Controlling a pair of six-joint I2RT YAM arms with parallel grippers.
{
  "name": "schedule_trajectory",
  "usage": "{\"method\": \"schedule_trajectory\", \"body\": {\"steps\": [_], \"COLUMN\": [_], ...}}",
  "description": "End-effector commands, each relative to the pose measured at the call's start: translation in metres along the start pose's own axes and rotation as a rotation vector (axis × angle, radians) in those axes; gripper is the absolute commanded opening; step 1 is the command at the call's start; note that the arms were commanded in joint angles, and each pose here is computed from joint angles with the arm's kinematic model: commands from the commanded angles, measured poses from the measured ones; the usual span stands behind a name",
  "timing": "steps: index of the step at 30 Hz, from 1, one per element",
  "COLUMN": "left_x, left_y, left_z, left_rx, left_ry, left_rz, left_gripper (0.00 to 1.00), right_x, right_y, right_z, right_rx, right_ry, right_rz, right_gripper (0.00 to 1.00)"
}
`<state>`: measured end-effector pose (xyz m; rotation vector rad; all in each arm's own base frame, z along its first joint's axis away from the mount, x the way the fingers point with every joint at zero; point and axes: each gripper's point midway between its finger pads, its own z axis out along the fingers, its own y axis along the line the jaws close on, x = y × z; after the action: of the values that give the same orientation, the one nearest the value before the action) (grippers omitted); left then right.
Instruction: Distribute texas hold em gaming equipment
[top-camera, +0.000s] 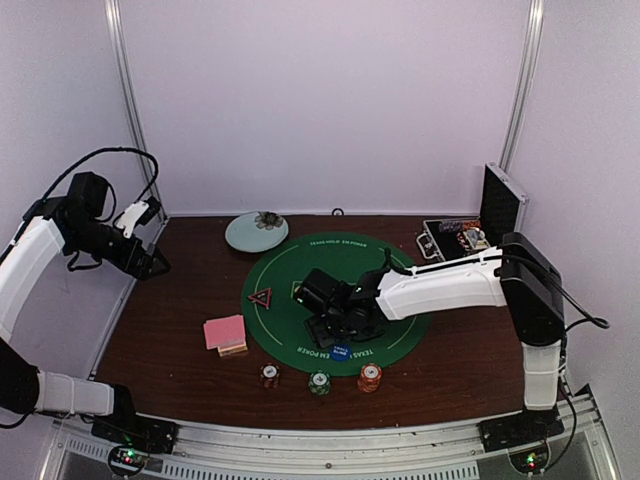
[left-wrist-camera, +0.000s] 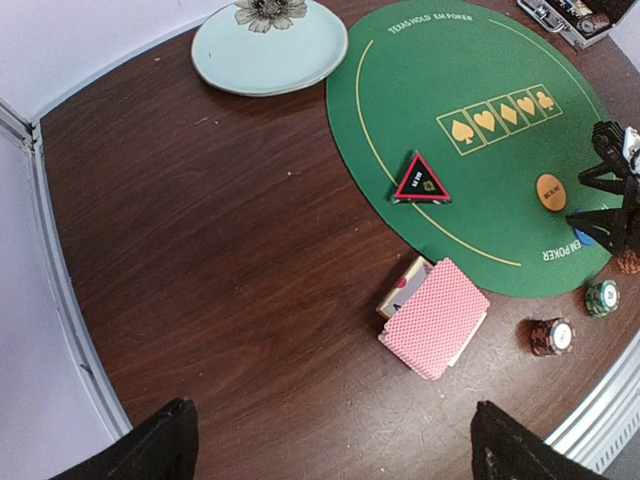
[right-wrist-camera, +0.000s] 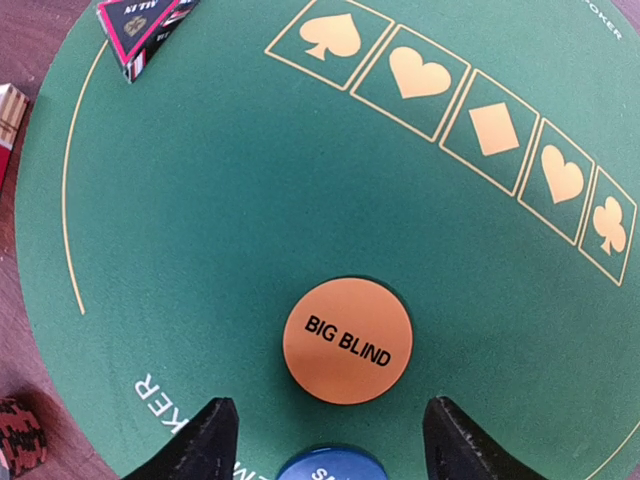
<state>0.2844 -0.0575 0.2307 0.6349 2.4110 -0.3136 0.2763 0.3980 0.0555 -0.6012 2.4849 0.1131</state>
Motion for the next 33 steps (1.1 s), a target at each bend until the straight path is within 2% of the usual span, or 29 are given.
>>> {"method": "schedule_trajectory", "body": {"steps": [1, 8, 19, 33], "left_x": [-0.014, -0.015, -0.017, -0.015], "left_y": [-0.002, -0.002, -0.003, -0.002], "left_z": [-0.009, -0.01, -0.01, -0.009], "left_rx": [0.009, 0.015, 0.024, 0.015], "left_ry": [-0.046, -0.049, -0.054, -0.049], "left_rz": [0.018, 0.017, 0.015, 0.018], "left_gripper": [0.97, 0.98, 0.98, 0.98], "right_x": [0.001, 0.011, 0.022, 0.016], "right_y": [-0.004, -0.007, -0.012, -0.031], "right_z": [0.004, 0.017, 0.032, 0.055], "right_rx": [0.029, 0.052, 0.07, 0.13], "right_ry": [-0.016, 0.017, 0.056, 0.07], "right_rz": [0.037, 0.042, 0.059, 0.117], "right_gripper": [0.65, 0.6, 0.58, 0.43]}}
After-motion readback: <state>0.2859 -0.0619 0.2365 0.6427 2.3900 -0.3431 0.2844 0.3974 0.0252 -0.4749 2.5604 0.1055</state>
